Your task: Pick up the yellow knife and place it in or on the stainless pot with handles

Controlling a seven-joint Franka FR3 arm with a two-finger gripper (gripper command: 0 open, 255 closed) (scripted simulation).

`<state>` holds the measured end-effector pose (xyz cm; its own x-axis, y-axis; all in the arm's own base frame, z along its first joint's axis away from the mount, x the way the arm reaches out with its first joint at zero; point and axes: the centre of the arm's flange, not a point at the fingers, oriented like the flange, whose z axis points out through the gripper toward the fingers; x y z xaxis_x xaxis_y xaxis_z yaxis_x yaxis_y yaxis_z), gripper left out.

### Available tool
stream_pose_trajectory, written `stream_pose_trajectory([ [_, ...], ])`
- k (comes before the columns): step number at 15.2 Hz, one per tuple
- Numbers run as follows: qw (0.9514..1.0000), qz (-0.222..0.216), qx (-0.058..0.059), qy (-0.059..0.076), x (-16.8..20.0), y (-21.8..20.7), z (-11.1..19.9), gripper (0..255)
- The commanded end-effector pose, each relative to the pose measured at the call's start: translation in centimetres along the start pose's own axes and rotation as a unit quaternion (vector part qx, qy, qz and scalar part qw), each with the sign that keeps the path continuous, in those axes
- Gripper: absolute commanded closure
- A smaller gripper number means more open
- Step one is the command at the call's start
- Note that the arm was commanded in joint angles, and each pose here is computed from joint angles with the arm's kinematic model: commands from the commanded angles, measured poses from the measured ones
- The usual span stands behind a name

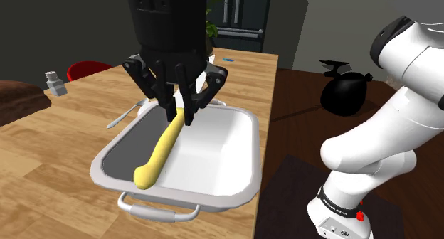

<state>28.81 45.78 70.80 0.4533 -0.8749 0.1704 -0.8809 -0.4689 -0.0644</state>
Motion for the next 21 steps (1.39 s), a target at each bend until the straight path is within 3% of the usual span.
stream_pose_trajectory([
  [1, 1.0000, 0.000, 0.000, 0.000, -0.2, 0.1, 1.1, 255],
  [10, 1.0000, 0.000, 0.000, 0.000, -1.0, 0.4, 5.8, 255],
  [17, 1.0000, 0.000, 0.000, 0.000, -1.0, 0.4, 5.8, 255],
  [18, 1.0000, 0.000, 0.000, 0.000, -1.0, 0.4, 5.8, 0],
  [21, 1.0000, 0.000, 0.000, 0.000, -1.0, 0.4, 5.8, 0],
])
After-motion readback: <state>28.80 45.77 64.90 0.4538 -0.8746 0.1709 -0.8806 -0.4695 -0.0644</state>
